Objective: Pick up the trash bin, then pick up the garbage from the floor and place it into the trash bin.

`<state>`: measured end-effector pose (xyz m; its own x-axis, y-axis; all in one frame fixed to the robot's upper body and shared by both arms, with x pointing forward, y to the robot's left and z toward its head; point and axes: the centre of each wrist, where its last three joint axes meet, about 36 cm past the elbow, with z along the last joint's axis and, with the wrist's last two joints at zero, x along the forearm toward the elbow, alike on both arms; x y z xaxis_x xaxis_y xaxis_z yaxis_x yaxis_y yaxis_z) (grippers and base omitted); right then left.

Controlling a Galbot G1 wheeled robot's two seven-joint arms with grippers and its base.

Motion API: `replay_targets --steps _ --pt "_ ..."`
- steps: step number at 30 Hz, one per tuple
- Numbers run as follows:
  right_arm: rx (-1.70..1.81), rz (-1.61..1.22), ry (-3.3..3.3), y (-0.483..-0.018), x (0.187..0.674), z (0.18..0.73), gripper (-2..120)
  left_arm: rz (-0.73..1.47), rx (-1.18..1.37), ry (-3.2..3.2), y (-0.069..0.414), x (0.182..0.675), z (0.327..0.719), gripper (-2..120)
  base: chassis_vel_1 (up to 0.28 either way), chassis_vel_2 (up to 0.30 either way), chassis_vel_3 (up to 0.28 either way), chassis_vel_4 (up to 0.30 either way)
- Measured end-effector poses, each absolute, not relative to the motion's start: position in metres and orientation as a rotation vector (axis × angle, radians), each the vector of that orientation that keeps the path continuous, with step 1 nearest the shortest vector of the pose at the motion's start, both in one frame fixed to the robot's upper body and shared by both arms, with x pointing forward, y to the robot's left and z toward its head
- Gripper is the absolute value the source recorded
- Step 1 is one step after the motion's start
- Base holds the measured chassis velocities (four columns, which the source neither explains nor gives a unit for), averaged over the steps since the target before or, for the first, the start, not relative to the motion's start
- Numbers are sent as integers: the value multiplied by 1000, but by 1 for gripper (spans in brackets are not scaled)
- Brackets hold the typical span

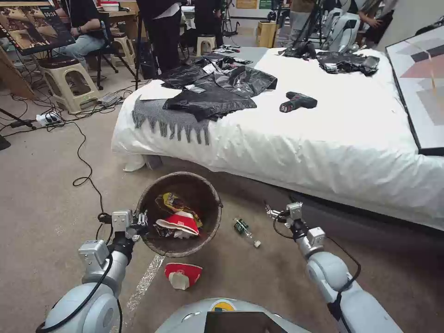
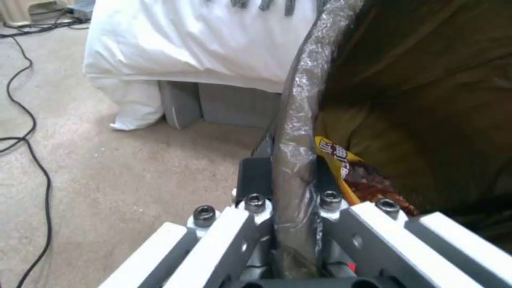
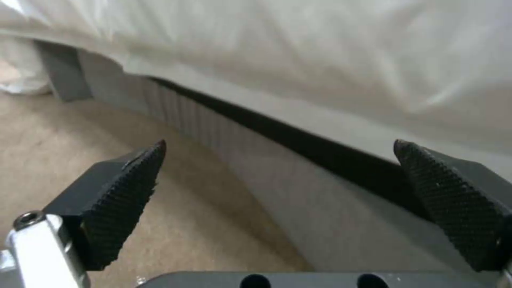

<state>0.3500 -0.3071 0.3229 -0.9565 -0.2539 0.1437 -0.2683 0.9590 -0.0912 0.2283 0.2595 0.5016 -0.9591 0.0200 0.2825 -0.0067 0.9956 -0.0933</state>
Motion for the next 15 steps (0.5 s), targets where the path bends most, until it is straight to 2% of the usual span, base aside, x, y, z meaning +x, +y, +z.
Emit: replay_targets --steps 9,15 --pt "536 170 -2886 -297 391 303 100 136 7 -2860 260 226 506 0 0 0 0 0" --pt "633 176 -2783 -308 415 291 100 139 19 -2865 259 224 508 0 0 0 0 0"
